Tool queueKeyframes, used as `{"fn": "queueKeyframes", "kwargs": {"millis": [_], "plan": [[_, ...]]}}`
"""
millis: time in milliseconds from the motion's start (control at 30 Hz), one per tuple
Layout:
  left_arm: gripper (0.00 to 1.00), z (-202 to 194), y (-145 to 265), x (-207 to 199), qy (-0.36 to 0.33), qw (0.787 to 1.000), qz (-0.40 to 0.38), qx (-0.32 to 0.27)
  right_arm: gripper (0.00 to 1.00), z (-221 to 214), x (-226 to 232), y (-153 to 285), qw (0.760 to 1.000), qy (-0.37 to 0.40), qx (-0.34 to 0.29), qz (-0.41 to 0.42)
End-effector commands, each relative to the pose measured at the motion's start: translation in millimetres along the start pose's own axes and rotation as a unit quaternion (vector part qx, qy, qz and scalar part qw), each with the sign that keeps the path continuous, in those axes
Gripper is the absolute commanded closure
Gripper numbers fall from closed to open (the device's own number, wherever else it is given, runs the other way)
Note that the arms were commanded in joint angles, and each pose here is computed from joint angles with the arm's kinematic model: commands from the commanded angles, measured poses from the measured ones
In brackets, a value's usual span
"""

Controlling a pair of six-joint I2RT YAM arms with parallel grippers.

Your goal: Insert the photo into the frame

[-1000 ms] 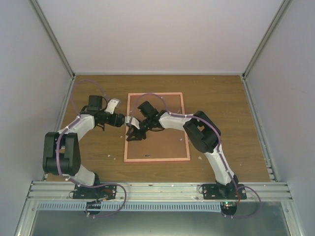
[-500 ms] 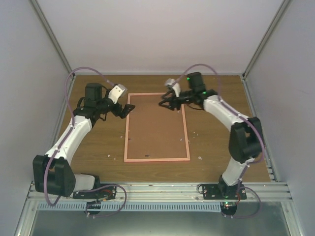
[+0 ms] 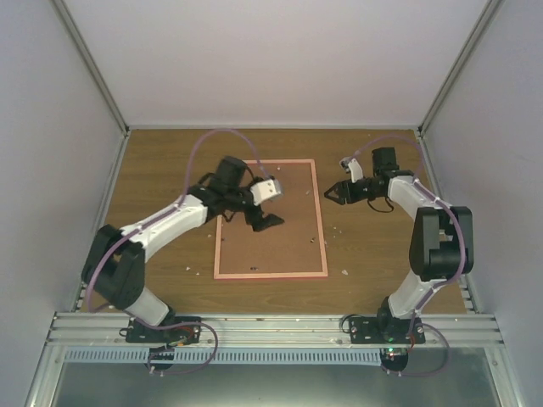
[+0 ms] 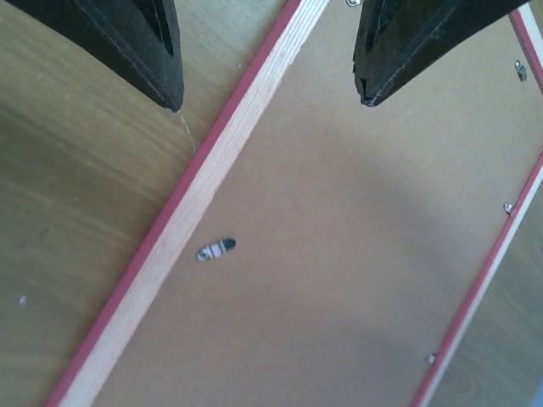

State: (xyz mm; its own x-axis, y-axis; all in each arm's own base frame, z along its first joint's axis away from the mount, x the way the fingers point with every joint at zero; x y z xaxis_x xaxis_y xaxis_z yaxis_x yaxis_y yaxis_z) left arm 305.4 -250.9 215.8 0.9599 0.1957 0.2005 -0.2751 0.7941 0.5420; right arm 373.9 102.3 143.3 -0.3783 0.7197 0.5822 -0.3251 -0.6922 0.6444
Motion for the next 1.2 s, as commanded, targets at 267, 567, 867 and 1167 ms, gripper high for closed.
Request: {"fn": "queueKeyframes", "kwargs": {"millis": [267,567,867,1167], "plan": [[0.34,-19,-109,-31,-0.186,0.980,-0.074,0.003,0.41,-43,-30,-42,0.994,-0.046,0.065,-0.071],[0.47,-20,-133,-44,-0.222,0.971,-0.084,-0.006,0.41,-52,-28,-59,0.992,-0.003,0.070,-0.109],[0.61,-33,-140,-71,-0.259,0.962,-0.085,0.009,0.42,-54,-23,-70,0.984,0.025,0.061,-0.168],[0.74,-31,-153,-65,-0.294,0.953,-0.067,0.003,0.45,-76,-38,-80,0.978,0.006,0.100,-0.182]]}}
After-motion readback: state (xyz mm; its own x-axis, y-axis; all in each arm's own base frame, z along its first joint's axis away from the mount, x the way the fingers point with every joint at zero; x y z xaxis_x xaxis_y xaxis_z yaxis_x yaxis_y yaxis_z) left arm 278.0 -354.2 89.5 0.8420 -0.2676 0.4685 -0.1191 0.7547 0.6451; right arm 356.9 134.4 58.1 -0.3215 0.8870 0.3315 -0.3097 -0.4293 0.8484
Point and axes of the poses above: each gripper's point midway between its finger pads, its own y axis back along the fingers, its own x axis along the line the jaws close on, z = x × y, the point moved 4 cm from there along y, back along the fingers, and after that the axes turned 12 degrees about -y, right-handed, at the moved point
